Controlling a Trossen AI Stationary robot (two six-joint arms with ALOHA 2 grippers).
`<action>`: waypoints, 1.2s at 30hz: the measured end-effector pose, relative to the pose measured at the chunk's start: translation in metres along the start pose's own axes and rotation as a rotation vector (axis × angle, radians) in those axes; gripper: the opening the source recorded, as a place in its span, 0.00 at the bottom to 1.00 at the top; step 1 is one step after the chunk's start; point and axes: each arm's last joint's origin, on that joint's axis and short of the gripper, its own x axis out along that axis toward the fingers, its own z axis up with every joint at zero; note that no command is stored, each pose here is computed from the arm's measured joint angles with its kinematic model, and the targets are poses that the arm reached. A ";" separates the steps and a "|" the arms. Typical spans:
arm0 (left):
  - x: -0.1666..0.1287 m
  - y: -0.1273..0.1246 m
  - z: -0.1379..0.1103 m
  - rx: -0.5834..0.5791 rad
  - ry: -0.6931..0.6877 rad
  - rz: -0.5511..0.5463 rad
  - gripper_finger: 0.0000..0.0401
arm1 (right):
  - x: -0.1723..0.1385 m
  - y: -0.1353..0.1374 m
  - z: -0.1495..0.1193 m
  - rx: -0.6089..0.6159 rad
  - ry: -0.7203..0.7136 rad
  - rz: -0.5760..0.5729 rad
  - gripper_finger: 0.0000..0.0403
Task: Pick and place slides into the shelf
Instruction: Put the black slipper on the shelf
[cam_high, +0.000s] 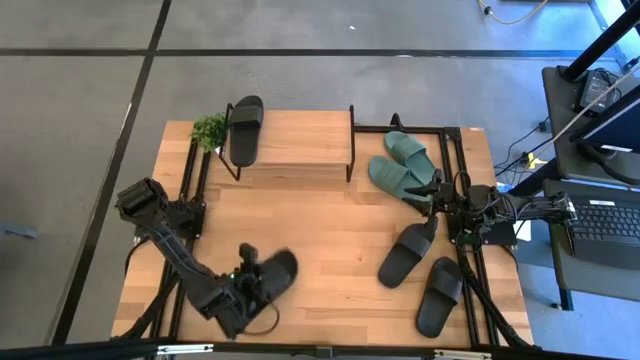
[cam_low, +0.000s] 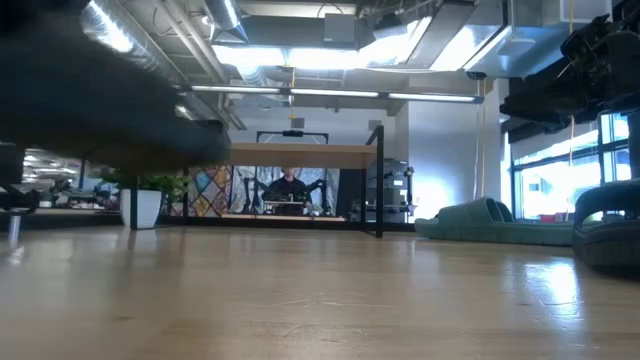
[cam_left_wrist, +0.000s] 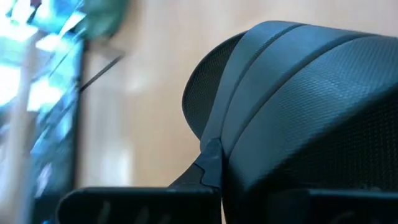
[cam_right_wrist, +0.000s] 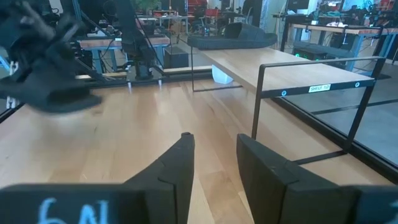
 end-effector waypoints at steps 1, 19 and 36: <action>-0.001 0.011 0.005 -0.030 0.028 0.047 0.02 | 0.000 0.000 0.000 0.000 -0.001 0.000 0.30; 0.032 0.262 0.062 -0.301 0.319 0.377 0.01 | 0.000 0.000 0.000 -0.029 -0.003 0.000 0.30; 0.120 0.388 0.009 -0.414 0.372 0.373 0.01 | 0.000 0.000 0.000 -0.046 0.003 -0.001 0.30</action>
